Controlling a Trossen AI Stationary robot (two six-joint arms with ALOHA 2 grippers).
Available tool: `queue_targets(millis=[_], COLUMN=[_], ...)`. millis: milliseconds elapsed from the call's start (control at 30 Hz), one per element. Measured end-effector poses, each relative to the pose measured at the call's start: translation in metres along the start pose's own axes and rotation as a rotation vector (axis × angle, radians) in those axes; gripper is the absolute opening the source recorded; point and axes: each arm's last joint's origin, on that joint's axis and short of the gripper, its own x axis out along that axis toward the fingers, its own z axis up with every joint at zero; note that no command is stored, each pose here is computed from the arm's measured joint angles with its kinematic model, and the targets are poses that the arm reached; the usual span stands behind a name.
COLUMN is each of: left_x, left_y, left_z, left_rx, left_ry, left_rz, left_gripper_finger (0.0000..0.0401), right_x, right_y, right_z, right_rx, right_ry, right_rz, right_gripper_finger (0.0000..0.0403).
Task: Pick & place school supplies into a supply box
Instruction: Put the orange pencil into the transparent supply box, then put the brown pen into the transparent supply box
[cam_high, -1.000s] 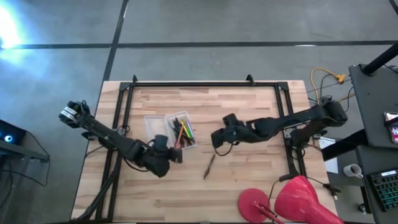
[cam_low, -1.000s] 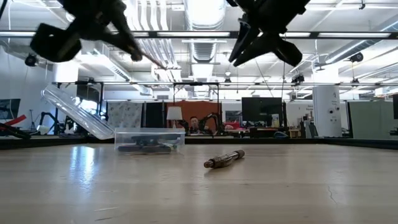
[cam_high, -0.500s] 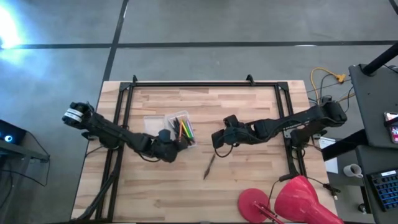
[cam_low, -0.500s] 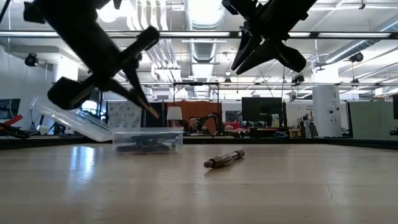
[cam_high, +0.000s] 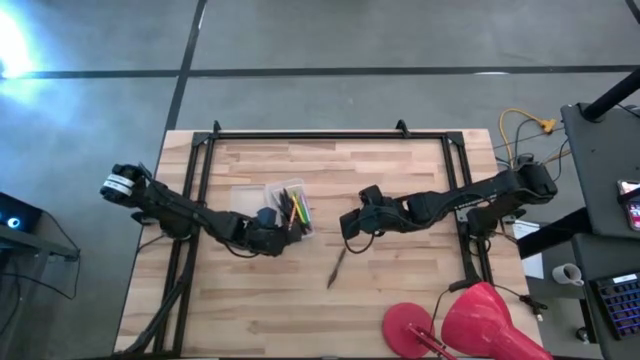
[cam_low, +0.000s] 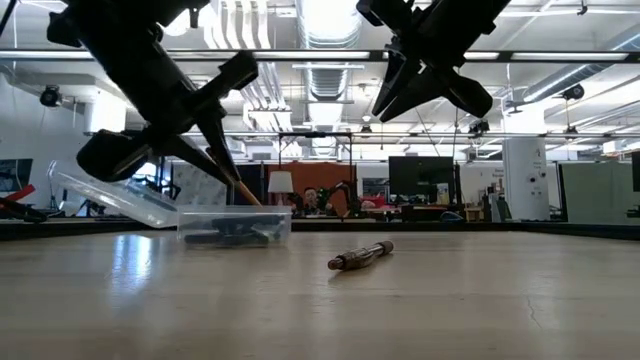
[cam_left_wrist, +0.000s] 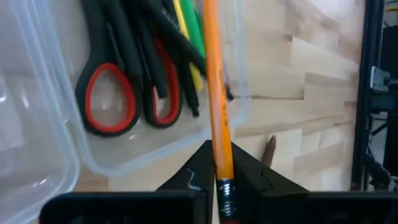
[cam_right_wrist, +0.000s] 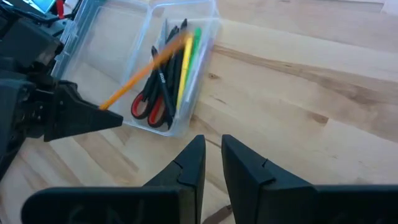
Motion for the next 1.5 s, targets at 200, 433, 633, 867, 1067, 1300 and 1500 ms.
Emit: queue_targets(millis=[200,433,633,867,1067,1300,1500], left_x=[0.001,-0.009,-0.039,-0.099,-0.140,-0.153,-0.154], left_y=[-0.003,-0.018,-0.049,-0.099,-0.122,-0.127,-0.118], left_z=[0.006,0.006,-0.001,-0.019,-0.028,-0.029,-0.040], left_rx=[-0.009,0.011,0.260,0.742,0.951,0.925,0.915], left_ry=[-0.043,-0.031,0.004,0.010,0.009,0.033,0.077], left_rz=[0.004,-0.046,-0.168,-0.403,-0.485,-0.486,-0.482], left_gripper_finger=[0.0040,0.0066,0.0070,0.0070,0.0070,0.0070,0.0070], right_x=[0.000,0.000,0.010,0.027,0.041,0.058,0.074], right_y=[0.000,-0.002,-0.003,0.006,0.019,0.041,0.054], right_z=[0.000,-0.008,-0.031,-0.074,-0.085,-0.088,-0.091], right_rx=[-0.003,-0.123,-0.273,-0.854,-1.219,-1.580,-1.799], right_ry=[0.001,0.187,0.422,0.523,0.525,0.539,0.544], right_rz=[0.000,0.042,0.109,0.215,0.244,0.261,0.231], right_gripper_finger=[0.0047,0.0047,0.0047,0.0047,0.0051,0.0116,0.0180])
